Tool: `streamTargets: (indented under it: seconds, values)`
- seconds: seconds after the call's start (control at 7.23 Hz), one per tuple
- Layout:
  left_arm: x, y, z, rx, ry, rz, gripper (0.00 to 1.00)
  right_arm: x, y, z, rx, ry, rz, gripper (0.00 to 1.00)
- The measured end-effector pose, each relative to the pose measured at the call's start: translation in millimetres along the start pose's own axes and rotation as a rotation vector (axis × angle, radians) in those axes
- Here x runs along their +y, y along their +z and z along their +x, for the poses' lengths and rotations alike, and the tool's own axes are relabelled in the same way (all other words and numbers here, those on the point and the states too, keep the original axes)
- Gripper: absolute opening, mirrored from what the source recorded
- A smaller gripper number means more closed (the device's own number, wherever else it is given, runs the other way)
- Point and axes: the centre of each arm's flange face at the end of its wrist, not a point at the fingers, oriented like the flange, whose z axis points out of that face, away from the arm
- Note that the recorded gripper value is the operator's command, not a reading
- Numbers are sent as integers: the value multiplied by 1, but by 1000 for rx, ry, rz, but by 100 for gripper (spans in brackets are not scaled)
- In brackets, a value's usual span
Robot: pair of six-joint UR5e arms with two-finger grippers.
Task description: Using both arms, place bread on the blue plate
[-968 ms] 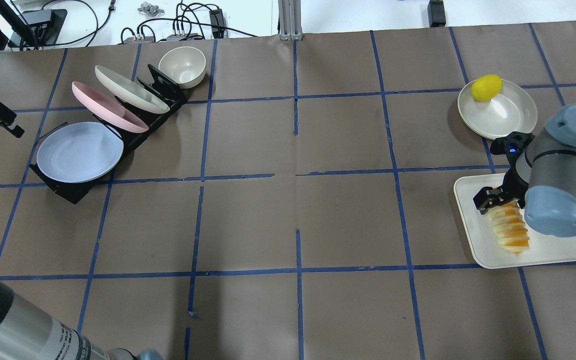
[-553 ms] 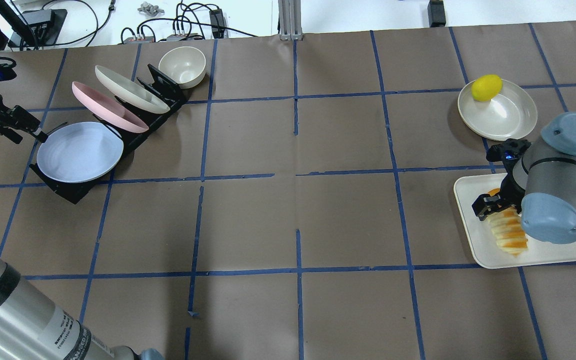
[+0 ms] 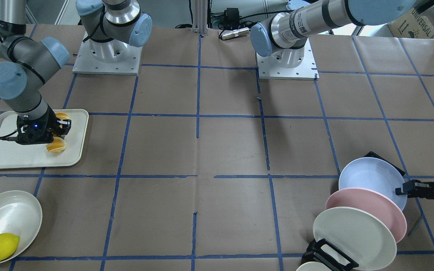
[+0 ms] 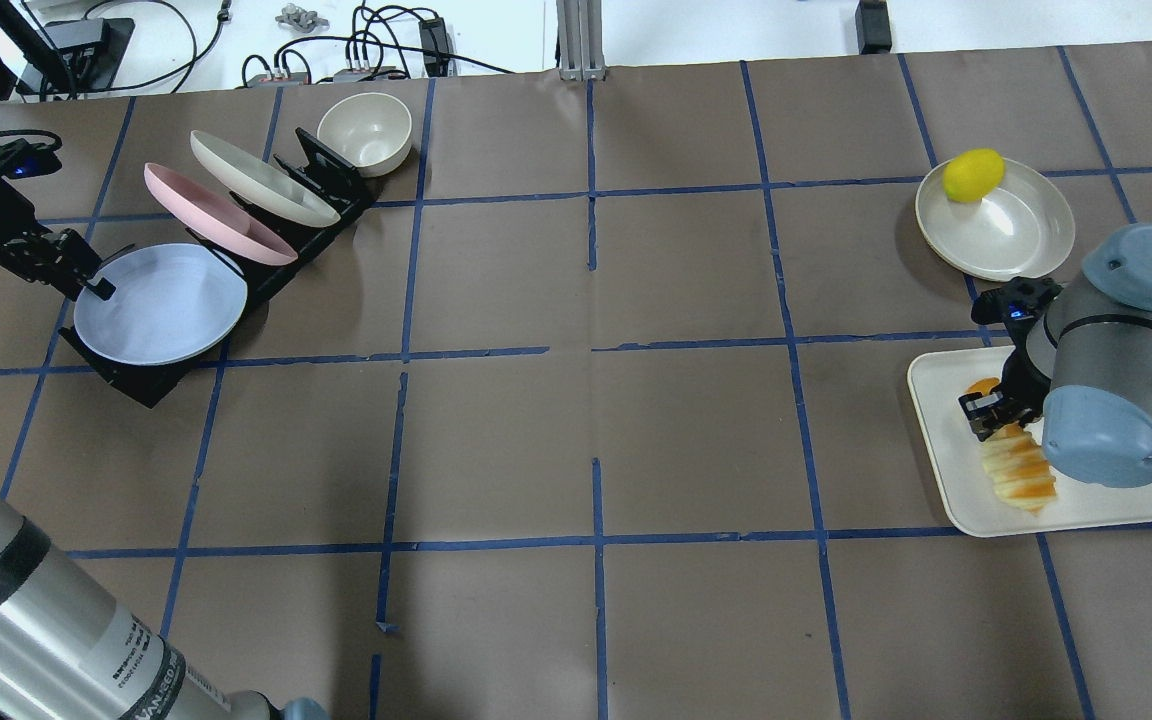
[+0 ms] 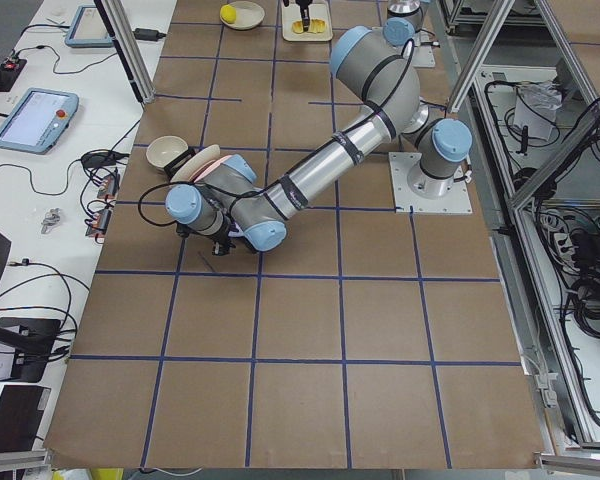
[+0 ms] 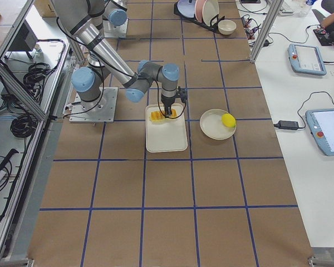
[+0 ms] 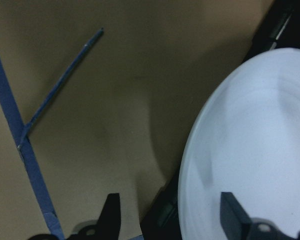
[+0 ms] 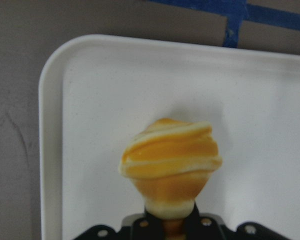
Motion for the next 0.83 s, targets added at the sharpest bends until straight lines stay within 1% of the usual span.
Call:
streamTargets:
  seconds: [0.14, 0.28, 0.55, 0.83]
  values:
    - [0, -1, 2, 21, -14, 8, 14, 4, -17, -1, 5, -4, 10, 3]
    - [0, -3, 3, 31, -26, 14, 13, 11, -43, -3, 7, -8, 19, 3]
    - [0, -14, 2, 23, -34, 25, 13, 17, -107, -5, 8, -16, 46, 4]
    - [7, -33, 9, 31, -35, 14, 13, -3, -184, -2, -20, -47, 40, 3]
